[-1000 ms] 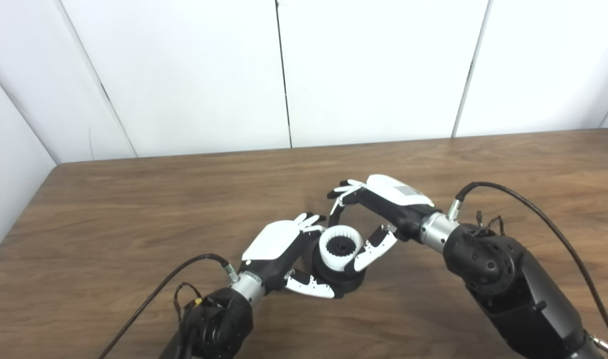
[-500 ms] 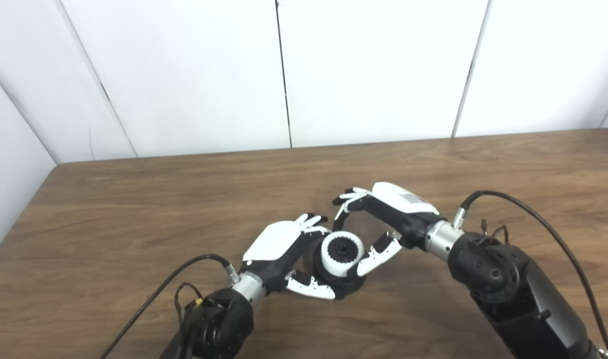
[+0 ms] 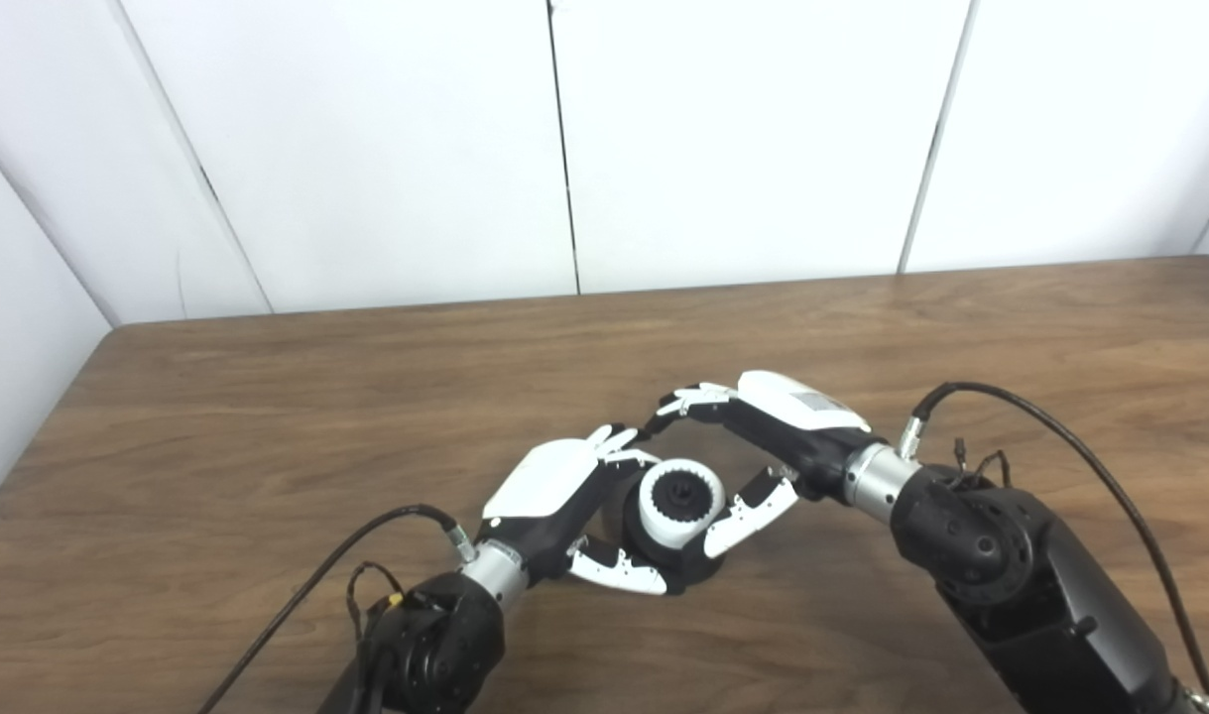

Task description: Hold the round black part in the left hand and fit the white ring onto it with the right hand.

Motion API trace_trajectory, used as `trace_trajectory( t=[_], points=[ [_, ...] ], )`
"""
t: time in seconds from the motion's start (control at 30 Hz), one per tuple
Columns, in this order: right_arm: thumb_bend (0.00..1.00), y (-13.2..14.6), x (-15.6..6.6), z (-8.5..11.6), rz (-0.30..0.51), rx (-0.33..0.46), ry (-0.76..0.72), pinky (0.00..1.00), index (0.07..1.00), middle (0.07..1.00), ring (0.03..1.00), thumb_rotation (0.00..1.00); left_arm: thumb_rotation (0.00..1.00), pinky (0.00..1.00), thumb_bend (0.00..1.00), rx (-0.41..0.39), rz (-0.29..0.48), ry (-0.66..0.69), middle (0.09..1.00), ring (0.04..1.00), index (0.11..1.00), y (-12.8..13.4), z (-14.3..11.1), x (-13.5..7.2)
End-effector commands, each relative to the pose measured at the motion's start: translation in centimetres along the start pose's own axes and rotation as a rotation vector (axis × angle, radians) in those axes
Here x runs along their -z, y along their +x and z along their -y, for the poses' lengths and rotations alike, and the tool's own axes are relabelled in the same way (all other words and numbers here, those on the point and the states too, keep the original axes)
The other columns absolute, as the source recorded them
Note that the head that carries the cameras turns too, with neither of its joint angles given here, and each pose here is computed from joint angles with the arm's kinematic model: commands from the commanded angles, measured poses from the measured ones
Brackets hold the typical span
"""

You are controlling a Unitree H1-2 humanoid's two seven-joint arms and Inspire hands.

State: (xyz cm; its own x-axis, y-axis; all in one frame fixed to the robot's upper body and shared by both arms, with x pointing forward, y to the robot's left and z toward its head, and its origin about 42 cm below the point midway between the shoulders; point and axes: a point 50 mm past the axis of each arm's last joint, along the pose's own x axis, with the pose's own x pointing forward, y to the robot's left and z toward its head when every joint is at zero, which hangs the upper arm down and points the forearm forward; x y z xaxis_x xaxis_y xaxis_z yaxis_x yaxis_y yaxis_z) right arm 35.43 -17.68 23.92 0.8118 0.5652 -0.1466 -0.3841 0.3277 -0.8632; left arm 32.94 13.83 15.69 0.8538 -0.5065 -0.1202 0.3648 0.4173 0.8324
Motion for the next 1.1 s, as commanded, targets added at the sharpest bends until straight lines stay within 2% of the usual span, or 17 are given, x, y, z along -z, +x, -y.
trace_trajectory(
  t=[0.0,0.4,0.67,0.8,0.97,1.07],
  points=[
    [1.0,0.2,-1.1,2.3,0.048,0.045,-0.042,0.9,0.85,0.945,0.993,0.4,0.42,0.84,0.85,0.03,0.006,-0.005,0.958,1.0,0.743,0.3,0.2,-0.1],
    [1.0,-0.2,-0.7,2.5,0.054,0.079,0.001,0.9,0.914,0.976,0.993,0.46,0.44,0.83,0.87,0.025,-0.005,-0.007,0.955,0.998,0.765,0.2,0.2,-0.1],
    [1.0,-0.6,0.2,2.2,0.054,0.098,0.078,0.86,0.907,0.969,0.98,0.44,0.53,0.82,0.95,0.013,-0.014,-0.022,0.934,0.98,0.823,-0.1,-0.1,0.3],
    [1.0,-1.0,0.8,2.1,0.04,0.098,0.13,0.86,0.914,0.976,0.986,0.45,0.56,0.85,0.98,0.017,-0.035,-0.086,0.943,0.987,0.885,-0.5,-0.6,0.6],
    [1.0,-1.6,1.5,1.9,0.022,0.117,0.196,0.87,0.913,0.973,0.979,0.47,0.55,0.84,0.99,-0.015,-0.041,-0.184,0.922,0.966,0.914,-1.2,-1.2,1.3],
    [1.0,-2.1,2.0,1.8,0.002,0.135,0.235,0.88,0.911,0.969,0.97,0.5,0.58,0.84,1.0,-0.029,-0.055,-0.241,0.925,0.948,0.937,-1.6,-1.6,1.8]
  ],
)
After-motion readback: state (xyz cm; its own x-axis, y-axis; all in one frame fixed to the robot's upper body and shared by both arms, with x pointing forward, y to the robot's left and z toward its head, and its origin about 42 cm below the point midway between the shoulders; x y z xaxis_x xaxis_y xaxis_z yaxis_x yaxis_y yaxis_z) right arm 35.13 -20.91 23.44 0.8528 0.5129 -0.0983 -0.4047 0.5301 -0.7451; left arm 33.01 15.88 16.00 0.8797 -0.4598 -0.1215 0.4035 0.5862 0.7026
